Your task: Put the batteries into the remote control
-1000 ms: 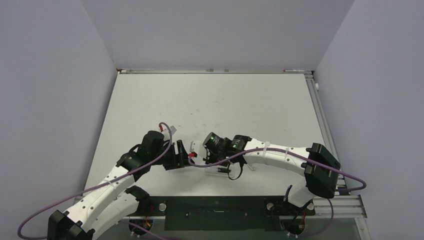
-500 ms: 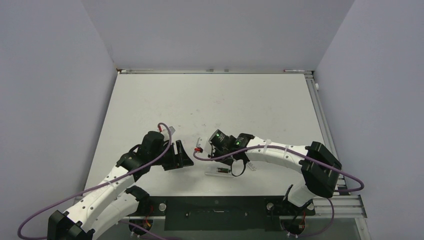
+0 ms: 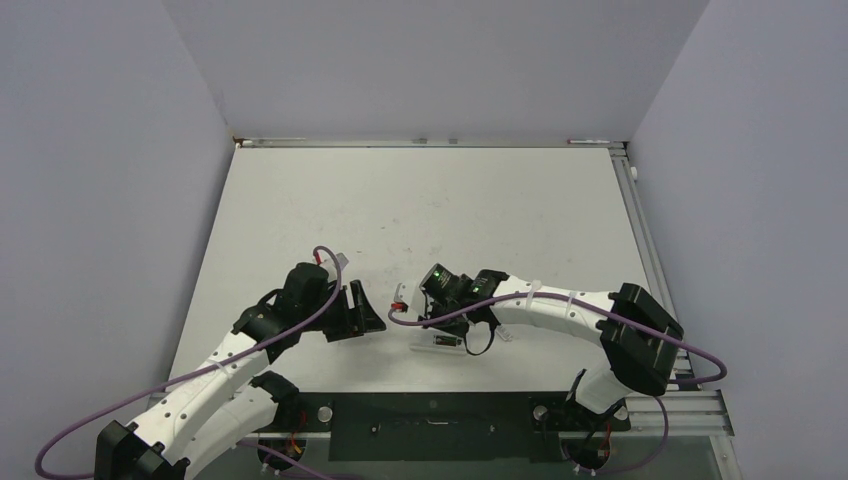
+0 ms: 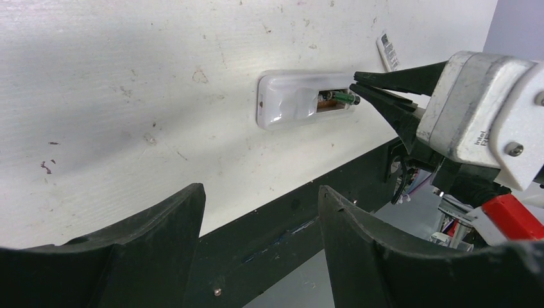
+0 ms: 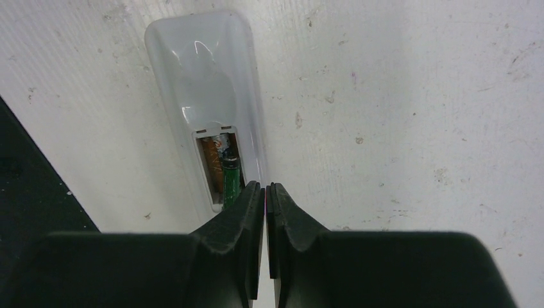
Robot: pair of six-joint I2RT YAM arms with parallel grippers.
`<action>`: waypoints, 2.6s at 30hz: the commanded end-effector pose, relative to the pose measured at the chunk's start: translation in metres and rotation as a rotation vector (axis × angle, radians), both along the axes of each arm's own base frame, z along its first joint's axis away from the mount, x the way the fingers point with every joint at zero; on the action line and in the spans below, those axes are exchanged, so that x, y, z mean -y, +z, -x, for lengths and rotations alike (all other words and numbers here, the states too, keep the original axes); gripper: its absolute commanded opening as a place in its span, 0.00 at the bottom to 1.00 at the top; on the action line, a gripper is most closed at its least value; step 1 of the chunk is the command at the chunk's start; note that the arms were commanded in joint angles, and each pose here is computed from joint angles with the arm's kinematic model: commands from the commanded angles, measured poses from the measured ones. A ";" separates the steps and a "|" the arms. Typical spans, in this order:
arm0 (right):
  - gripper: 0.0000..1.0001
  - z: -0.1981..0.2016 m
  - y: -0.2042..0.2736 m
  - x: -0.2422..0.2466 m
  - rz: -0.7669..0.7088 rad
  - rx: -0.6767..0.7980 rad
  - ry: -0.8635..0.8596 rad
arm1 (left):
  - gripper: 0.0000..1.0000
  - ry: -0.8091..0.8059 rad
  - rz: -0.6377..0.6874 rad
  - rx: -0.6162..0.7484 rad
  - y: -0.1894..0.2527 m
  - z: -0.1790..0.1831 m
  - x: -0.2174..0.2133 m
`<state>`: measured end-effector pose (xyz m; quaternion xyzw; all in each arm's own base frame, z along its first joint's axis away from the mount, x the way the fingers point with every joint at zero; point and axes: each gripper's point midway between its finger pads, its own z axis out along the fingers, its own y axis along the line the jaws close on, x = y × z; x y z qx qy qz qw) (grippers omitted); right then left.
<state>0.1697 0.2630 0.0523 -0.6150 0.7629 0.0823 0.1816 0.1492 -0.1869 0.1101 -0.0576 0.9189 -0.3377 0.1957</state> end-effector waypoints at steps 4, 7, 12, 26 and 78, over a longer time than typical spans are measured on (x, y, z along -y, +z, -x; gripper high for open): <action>0.09 0.009 -0.003 -0.007 -0.016 -0.033 0.035 | 0.64 0.029 -0.009 0.005 0.003 -0.004 -0.004; 0.09 0.010 -0.006 -0.006 -0.004 -0.034 0.038 | 0.64 0.029 -0.009 0.005 0.002 -0.004 -0.004; 0.09 0.010 -0.008 -0.008 0.003 -0.037 0.042 | 0.64 0.027 -0.008 0.005 0.003 -0.003 -0.004; 0.09 0.016 -0.011 -0.006 0.019 -0.051 0.057 | 0.64 0.024 -0.002 0.009 0.003 -0.003 -0.003; 0.09 -0.015 0.000 -0.002 -0.021 0.075 -0.037 | 0.64 0.012 -0.002 0.001 -0.001 -0.004 -0.001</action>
